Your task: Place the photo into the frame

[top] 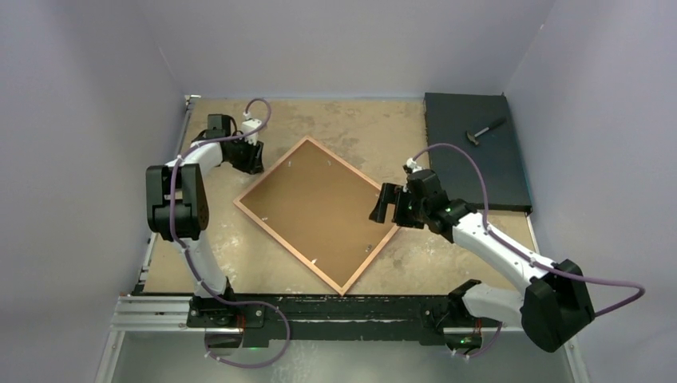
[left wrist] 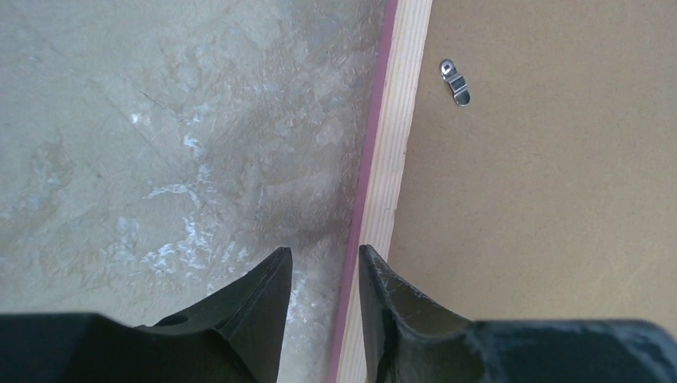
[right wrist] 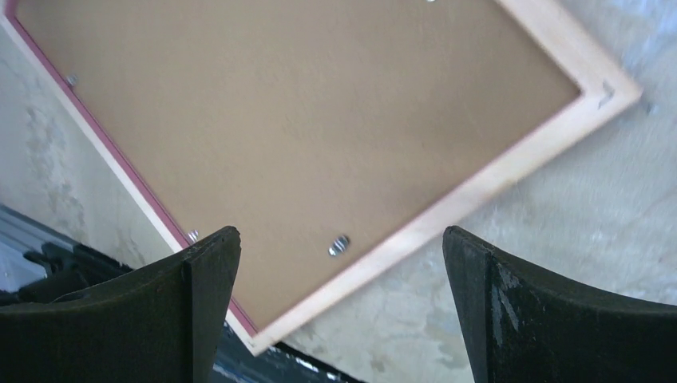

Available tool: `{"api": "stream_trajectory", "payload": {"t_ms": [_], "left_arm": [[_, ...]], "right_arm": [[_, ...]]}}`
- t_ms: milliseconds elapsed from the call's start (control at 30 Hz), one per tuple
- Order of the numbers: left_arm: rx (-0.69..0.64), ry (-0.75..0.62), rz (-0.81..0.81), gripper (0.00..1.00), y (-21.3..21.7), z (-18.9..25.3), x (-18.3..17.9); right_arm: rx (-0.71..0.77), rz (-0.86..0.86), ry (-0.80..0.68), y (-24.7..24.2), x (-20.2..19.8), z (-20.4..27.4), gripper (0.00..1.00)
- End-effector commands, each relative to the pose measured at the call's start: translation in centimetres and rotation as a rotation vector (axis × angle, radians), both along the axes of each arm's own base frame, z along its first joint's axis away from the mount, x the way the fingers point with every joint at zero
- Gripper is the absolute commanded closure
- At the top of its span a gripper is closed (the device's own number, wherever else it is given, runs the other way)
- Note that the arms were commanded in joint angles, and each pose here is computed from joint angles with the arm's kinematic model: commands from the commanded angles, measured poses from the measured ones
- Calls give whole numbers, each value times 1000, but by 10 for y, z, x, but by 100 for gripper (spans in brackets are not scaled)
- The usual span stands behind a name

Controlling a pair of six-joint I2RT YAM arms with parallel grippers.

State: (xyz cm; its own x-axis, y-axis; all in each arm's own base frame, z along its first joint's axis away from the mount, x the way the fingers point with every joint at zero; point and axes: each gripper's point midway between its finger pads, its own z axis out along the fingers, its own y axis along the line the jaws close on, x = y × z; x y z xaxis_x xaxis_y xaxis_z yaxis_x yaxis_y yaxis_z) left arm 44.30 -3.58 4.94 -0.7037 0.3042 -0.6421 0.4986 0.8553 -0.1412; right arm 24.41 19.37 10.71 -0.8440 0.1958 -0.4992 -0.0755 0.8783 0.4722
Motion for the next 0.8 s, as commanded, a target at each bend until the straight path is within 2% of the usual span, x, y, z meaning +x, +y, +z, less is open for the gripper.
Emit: {"api": "stream_trajectory", "payload": {"t_ms": [0,233,400,567,700,767], "left_arm": [[-41,4,-25,67,-6,-2,2],[-46,38,-38,79,-8,-14,-15],[-36,54,-38,82,-7,-21,-23],[-41,77,-41,87,-8,-28,-34],[-36,119,-72,87,-9,-36,-54],[-31,137,-95,88,-10,-37,-64]], "right_arm": [[15,16,135,-5,-36,-23,1],[59,28,178,0,-47,-52,1],[59,34,184,4,-41,-67,1],[94,32,110,16,-7,-56,1],[155,-2,53,19,41,-36,3],[133,5,24,22,65,-28,3]]}}
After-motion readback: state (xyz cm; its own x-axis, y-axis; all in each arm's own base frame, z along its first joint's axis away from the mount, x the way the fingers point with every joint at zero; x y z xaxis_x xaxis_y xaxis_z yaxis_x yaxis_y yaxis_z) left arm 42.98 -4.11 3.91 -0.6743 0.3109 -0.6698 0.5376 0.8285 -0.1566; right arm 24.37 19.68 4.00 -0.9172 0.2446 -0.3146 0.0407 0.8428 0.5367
